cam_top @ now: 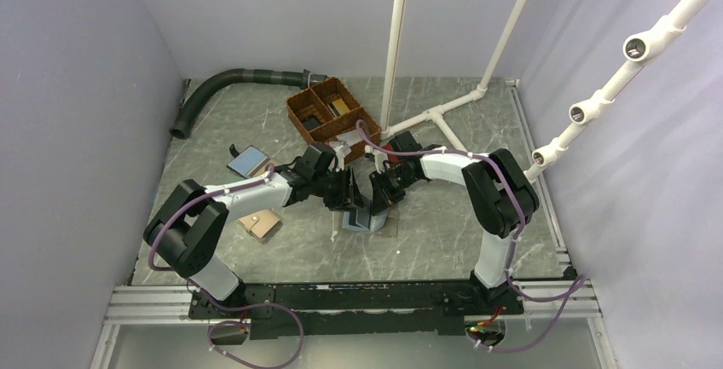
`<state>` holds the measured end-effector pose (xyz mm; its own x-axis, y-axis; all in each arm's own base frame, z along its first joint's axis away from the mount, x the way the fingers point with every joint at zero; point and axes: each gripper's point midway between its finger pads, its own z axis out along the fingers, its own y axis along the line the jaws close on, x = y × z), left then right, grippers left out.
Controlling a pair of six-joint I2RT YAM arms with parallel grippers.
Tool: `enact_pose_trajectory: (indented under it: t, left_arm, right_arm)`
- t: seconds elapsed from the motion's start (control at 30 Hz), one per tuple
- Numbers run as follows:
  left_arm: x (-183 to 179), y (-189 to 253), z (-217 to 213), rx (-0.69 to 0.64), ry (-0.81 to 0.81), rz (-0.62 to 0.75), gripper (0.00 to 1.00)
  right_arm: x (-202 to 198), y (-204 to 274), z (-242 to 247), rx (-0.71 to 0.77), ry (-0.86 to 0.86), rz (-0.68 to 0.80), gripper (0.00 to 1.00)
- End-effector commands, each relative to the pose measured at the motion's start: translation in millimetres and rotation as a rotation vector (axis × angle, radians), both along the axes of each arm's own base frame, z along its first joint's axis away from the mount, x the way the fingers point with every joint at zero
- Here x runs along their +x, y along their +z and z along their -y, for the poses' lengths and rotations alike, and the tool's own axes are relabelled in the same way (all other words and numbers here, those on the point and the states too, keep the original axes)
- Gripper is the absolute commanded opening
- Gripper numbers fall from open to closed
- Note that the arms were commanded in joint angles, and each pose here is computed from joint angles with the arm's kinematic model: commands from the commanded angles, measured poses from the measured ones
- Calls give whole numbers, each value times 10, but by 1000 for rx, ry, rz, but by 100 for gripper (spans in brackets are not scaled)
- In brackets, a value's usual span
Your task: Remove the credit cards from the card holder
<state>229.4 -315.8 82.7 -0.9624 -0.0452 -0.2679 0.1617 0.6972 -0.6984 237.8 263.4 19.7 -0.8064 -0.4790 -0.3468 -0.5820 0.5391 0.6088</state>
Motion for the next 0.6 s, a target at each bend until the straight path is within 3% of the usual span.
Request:
enact_pose_trajectory:
  t: [0.0, 0.13, 0.57]
  left_arm:
    - [45, 232, 118, -68, -17, 32, 43]
    - [36, 181, 115, -54, -18, 13, 42]
    - [-1, 90, 132, 35, -54, -29, 18]
  right_arm:
    - [43, 6, 0, 2, 13, 20, 18]
    - [33, 50, -3, 14, 23, 33, 19]
    - [-2, 127, 5, 39, 52, 57, 21]
